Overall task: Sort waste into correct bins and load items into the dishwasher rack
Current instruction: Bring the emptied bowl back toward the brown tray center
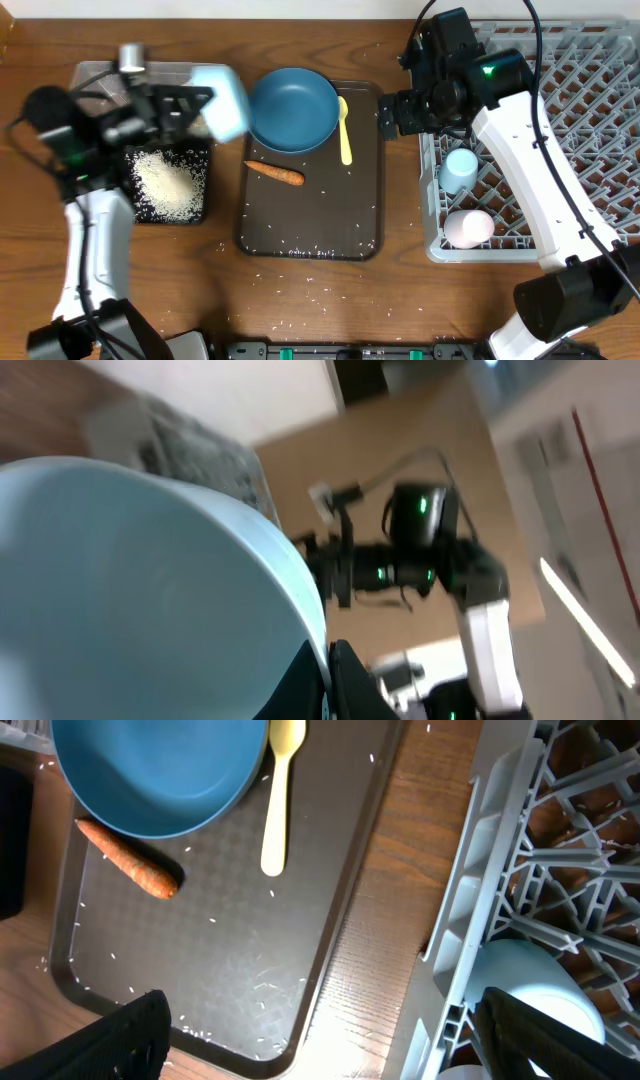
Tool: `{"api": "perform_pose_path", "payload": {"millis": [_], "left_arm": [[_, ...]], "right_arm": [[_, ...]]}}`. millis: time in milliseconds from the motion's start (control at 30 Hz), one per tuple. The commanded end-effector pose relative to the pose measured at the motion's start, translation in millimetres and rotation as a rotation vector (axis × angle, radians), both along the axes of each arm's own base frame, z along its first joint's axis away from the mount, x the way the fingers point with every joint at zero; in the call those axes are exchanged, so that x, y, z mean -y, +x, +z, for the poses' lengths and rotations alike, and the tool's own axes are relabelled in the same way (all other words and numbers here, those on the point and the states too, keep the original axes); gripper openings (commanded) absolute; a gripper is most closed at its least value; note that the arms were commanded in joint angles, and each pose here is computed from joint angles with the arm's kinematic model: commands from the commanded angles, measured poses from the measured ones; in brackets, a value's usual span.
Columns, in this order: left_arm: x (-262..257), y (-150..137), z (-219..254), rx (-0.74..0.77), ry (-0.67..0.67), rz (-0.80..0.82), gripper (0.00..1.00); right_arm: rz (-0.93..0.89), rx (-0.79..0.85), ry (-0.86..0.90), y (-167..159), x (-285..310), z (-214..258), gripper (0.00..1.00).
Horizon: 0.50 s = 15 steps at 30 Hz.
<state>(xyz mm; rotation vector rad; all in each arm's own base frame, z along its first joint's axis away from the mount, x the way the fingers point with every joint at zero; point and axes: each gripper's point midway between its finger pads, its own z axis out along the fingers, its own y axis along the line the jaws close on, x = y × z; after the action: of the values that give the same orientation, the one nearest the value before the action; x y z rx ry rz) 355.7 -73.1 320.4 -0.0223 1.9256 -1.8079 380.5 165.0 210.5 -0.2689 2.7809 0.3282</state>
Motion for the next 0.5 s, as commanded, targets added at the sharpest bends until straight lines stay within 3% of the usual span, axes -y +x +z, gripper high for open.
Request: {"api": "perform_pose_path", "payload": {"millis": [0,267,367,467], "left_arm": [[38.5,-7.1,-12.5,0.015,0.008,-0.098,0.06],[108.9,-17.0,-58.2,-0.074,0.042,-0.157,0.06],[128.5,-21.8,-98.3,-0.170,0.140,-0.121,0.06],[141.1,-30.4,-146.0,-0.234,0.332,-0.061,0.06]], "right_arm": [[0.001,0.019,-0.006,1.5,5.3,5.7,0.96],[-0.017,0.019,-0.006,4.5,12.6,5.7,0.96],[-0.021,0.019,-0.007,5.1,14.2,5.6,0.96],[-0.018,0.020,-0.008,5.1,14.2,5.6,0.96]]}}
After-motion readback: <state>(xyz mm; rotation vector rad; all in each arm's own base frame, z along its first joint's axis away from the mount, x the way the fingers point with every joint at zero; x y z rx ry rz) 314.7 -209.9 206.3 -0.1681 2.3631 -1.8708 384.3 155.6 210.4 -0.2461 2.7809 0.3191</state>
